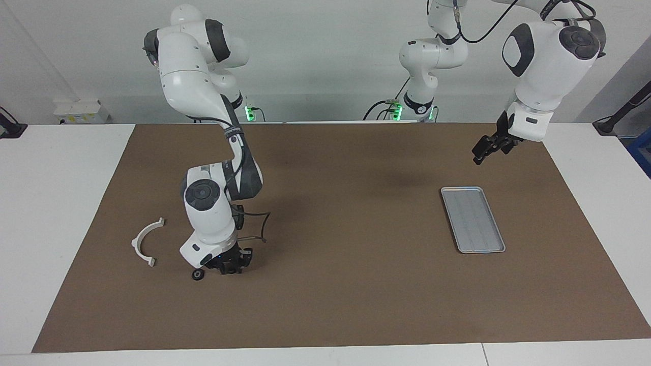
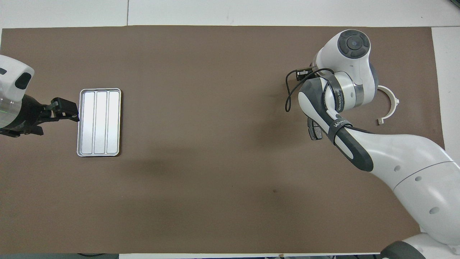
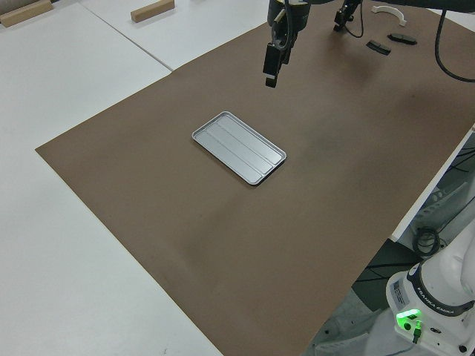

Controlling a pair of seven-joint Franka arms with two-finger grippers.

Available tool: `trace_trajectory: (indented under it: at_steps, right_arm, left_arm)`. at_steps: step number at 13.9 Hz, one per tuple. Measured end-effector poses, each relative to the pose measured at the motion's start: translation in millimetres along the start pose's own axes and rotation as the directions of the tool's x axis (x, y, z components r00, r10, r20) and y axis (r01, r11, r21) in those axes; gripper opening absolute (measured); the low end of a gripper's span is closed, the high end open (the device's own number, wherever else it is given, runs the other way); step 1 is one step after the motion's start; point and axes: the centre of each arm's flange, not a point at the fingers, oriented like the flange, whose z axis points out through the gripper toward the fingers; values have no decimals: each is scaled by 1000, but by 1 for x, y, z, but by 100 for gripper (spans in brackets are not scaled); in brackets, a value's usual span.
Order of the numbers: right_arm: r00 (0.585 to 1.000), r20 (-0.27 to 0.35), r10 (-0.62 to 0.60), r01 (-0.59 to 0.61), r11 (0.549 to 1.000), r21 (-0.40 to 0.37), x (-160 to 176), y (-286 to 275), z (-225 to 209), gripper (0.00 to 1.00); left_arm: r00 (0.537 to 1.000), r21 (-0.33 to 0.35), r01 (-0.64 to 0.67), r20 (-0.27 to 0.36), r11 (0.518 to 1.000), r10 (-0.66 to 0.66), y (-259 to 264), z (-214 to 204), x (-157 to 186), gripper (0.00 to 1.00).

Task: Place bearing gear from tray to pile
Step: 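Carry the second gear with the right gripper beside the first gear and release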

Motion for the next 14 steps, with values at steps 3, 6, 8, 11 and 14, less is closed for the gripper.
trace_trajectory:
  at_steps: [3, 6, 8, 11, 14]
  right_arm:
    - [1000, -14, -1, 1, 1000, 1, 1, -1, -10, 98]
    - [999, -32, -1, 1, 1000, -1, 3, 1, -30, 100]
    - [999, -26, -20, 20, 1000, -9, 2, 4, -45, 100]
    - [998, -7, -60, 59, 998, -24, -1, 14, -76, 100]
    - [997, 31, -72, 73, 997, -24, -8, 44, -113, 100]
  left_arm:
    - [1000, 0, 0, 0, 1000, 0, 0, 0, 0, 100]
    - [1000, 0, 0, 0, 1000, 0, 0, 0, 0, 100]
    - [1000, 0, 0, 0, 1000, 0, 0, 0, 0, 100]
    - [1000, 0, 0, 0, 1000, 0, 0, 0, 0, 100]
    - [1000, 0, 0, 0, 1000, 0, 0, 0, 0, 100]
